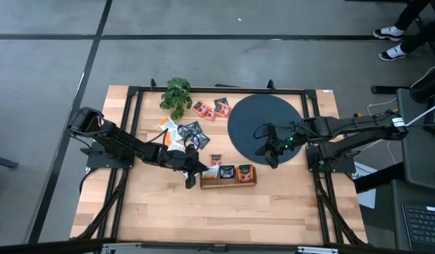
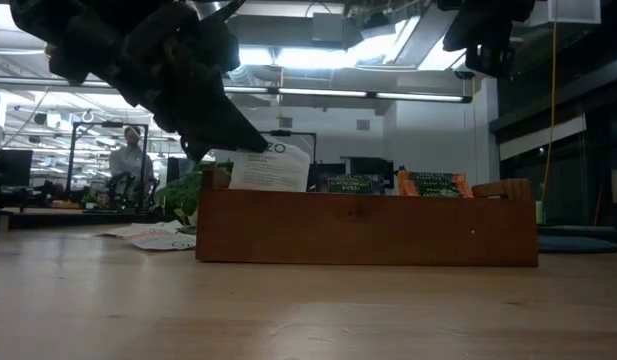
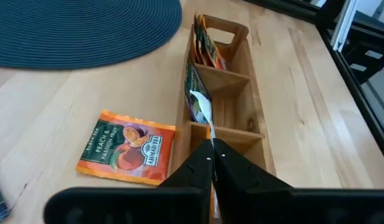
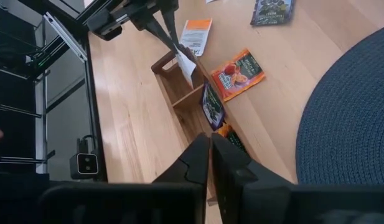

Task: Pick & Place Tea
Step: Put the white tea bag into the left section of the wooden organizer, then put the purple tea bag into the middle section of the wooden organizer

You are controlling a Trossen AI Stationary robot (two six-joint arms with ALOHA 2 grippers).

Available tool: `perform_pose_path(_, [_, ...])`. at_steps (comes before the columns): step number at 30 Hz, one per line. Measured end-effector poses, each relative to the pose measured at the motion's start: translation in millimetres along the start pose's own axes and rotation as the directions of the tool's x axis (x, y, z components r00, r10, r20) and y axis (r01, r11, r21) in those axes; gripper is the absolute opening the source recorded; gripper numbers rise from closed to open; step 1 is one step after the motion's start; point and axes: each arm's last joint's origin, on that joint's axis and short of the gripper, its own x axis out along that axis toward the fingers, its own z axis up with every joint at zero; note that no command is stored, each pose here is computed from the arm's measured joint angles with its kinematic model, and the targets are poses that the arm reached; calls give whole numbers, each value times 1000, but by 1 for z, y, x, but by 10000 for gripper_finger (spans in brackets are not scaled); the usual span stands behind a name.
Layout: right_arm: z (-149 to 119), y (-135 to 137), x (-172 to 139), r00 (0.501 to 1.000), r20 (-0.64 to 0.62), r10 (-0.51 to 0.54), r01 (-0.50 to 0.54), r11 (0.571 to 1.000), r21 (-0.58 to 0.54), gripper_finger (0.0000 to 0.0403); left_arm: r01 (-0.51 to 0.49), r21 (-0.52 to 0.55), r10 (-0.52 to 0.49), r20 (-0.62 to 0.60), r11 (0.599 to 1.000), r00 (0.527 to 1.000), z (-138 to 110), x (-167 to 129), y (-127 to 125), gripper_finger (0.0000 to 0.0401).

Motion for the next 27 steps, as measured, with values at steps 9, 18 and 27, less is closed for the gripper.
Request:
perform_pose_path(9, [0, 0, 0, 1000, 0, 0, 0, 1000, 4, 6, -52, 20, 52, -16, 998, 998, -3, 0, 3, 49])
perform_pose_path(18, [0, 0, 0, 1000, 0, -1, 1, 1000, 7, 29, -60, 34, 59, 39, 998, 998, 7, -5, 4, 70])
perform_pose_path(27, [0, 0, 0, 1000, 2, 1, -1, 1000, -5, 32, -182, 19, 178, 131, 983, 975, 34, -33, 21, 66])
